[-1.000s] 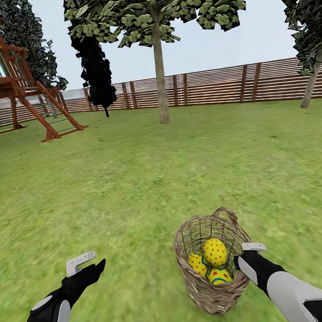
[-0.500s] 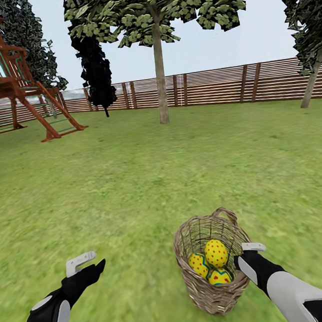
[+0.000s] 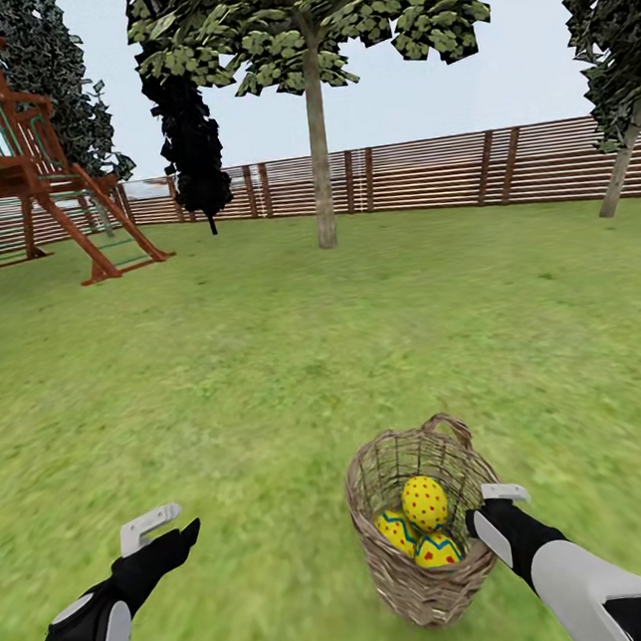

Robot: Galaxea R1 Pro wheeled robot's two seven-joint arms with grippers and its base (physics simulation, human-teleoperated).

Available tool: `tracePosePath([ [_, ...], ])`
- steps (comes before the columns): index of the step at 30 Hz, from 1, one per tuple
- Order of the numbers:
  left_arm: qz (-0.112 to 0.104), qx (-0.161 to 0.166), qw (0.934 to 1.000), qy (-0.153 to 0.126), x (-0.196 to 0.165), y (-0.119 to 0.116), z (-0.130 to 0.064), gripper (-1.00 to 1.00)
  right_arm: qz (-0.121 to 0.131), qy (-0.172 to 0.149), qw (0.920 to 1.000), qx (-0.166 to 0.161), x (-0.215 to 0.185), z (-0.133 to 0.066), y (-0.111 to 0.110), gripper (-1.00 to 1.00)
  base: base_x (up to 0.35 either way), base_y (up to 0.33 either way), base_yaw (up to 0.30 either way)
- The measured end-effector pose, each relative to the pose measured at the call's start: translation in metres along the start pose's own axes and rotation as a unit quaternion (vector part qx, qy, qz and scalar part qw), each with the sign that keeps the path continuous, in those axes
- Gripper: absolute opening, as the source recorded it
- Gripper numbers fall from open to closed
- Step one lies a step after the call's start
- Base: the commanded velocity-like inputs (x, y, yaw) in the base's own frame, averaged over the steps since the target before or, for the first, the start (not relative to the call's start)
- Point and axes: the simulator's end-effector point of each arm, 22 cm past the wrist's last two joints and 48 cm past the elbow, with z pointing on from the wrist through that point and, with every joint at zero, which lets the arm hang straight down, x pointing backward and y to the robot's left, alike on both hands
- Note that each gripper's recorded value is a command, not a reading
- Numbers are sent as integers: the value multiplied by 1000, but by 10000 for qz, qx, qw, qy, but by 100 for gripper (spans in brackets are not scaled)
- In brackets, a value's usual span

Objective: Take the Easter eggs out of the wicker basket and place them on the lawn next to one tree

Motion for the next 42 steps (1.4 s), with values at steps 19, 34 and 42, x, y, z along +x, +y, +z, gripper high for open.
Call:
tracePosePath([
  [19,10,-3,10000,17,-37,-12,-15,100,17,-67,10000,-13,-37,-32,-5,-100,290,0,0],
  [34,-2,1,9999,106,-60,-20,-25,100,21,-67,10000,-15,-60,-55,-9,-100,186,0,0],
  [42,-2,3,9999,144,-74,-25,-32,100,27,-61,10000,-15,-71,-68,-11,-100,12,0,0],
])
